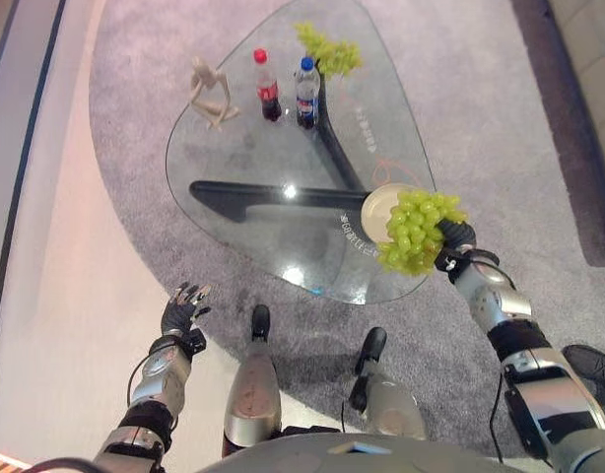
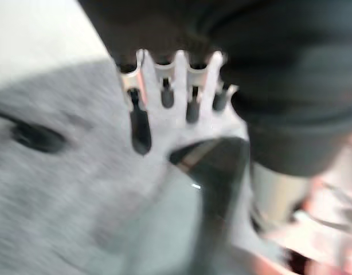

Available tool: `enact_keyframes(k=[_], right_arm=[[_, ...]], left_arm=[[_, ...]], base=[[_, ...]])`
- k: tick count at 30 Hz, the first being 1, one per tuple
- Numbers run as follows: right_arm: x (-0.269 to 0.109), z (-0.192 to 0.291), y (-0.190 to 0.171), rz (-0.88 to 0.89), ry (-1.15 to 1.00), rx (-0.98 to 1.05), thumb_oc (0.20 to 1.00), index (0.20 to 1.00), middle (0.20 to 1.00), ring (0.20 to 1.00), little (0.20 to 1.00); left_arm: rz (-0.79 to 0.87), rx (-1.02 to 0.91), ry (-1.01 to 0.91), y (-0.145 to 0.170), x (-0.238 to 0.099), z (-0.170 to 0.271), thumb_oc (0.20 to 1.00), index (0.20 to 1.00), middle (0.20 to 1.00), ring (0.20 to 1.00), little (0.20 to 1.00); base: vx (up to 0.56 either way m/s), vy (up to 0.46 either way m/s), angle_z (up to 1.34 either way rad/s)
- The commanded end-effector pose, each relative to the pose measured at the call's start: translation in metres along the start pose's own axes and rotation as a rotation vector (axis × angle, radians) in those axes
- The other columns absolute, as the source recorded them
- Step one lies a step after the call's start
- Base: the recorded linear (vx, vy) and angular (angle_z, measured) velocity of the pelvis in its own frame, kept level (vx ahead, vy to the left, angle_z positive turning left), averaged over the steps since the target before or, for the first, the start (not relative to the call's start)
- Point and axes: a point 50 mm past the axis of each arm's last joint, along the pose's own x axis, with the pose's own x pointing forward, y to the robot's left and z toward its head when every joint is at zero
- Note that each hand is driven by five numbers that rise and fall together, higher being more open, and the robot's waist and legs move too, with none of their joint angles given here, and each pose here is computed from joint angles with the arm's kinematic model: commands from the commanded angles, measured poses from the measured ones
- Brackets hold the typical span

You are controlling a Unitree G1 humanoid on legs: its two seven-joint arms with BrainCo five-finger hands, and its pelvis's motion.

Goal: Pick up fruits into the plate

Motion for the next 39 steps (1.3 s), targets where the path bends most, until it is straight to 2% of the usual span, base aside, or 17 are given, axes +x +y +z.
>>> enact_keyframes(k=[1, 5, 12, 14, 26, 29, 31, 33, 34, 39], right_arm=[[0.007, 0.061, -0.014, -0.049, -0.194, -0.135, 0.200, 0.200, 0.200, 0.200, 0.200], [0.010, 0.080, -0.020, -0.118, -0.225, -0.193, 0.200, 0.200, 0.200, 0.200, 0.200], [0.011, 0.107, -0.052, -0.303, -0.248, -0.301, 0.200, 0.200, 0.200, 0.200, 0.200], [0.008, 0.132, -0.063, -0.399, -0.287, -0.366, 0.200, 0.200, 0.200, 0.200, 0.200], [-0.004, 0.191, -0.076, -0.637, -0.387, -0.531, 0.200, 0.200, 0.200, 0.200, 0.200], [-0.008, 0.193, -0.086, -0.731, -0.339, -0.577, 0.200, 0.200, 0.200, 0.200, 0.200], [-0.012, 0.185, -0.103, -0.837, -0.225, -0.584, 0.200, 0.200, 0.200, 0.200, 0.200], [-0.015, 0.180, -0.112, -0.878, -0.175, -0.589, 0.903, 0.903, 0.903, 0.903, 0.903], [-0.016, 0.176, -0.118, -0.899, -0.137, -0.592, 1.000, 1.000, 1.000, 1.000, 1.000], [-0.022, 0.164, -0.132, -0.979, -0.027, -0.648, 1.000, 1.000, 1.000, 1.000, 1.000]], left_arm=[[0.010, 0.091, 0.030, 0.011, 0.000, -0.005, 1.000, 1.000, 1.000, 1.000, 1.000], [0.008, 0.119, 0.054, 0.015, 0.000, -0.009, 1.000, 1.000, 1.000, 1.000, 1.000], [-0.022, 0.153, 0.080, 0.014, -0.006, -0.020, 1.000, 1.000, 1.000, 1.000, 1.000], [-0.048, 0.160, 0.083, 0.012, -0.009, -0.024, 1.000, 1.000, 1.000, 1.000, 1.000], [-0.102, 0.170, 0.099, 0.006, -0.020, -0.037, 1.000, 1.000, 1.000, 1.000, 1.000], [-0.118, 0.181, 0.113, 0.006, -0.023, -0.040, 1.000, 1.000, 1.000, 1.000, 1.000], [-0.129, 0.184, 0.119, 0.006, -0.026, -0.042, 1.000, 1.000, 1.000, 1.000, 1.000], [-0.136, 0.187, 0.124, 0.006, -0.026, -0.043, 1.000, 1.000, 1.000, 1.000, 1.000], [-0.138, 0.189, 0.125, 0.006, -0.027, -0.044, 1.000, 1.000, 1.000, 1.000, 1.000], [-0.138, 0.202, 0.135, 0.009, -0.029, -0.045, 1.000, 1.000, 1.000, 1.000, 1.000]], base=[[-0.08, 0.021, 0.05], [-0.06, -0.001, 0.13], [-0.02, -0.007, 0.08], [0.01, 0.002, 0.04], [0.03, 0.009, 0.04], [0.10, -0.022, 0.04], [0.08, -0.017, 0.10], [0.03, 0.008, 0.05], [0.00, 0.000, 0.00], [-0.02, 0.005, 0.00]])
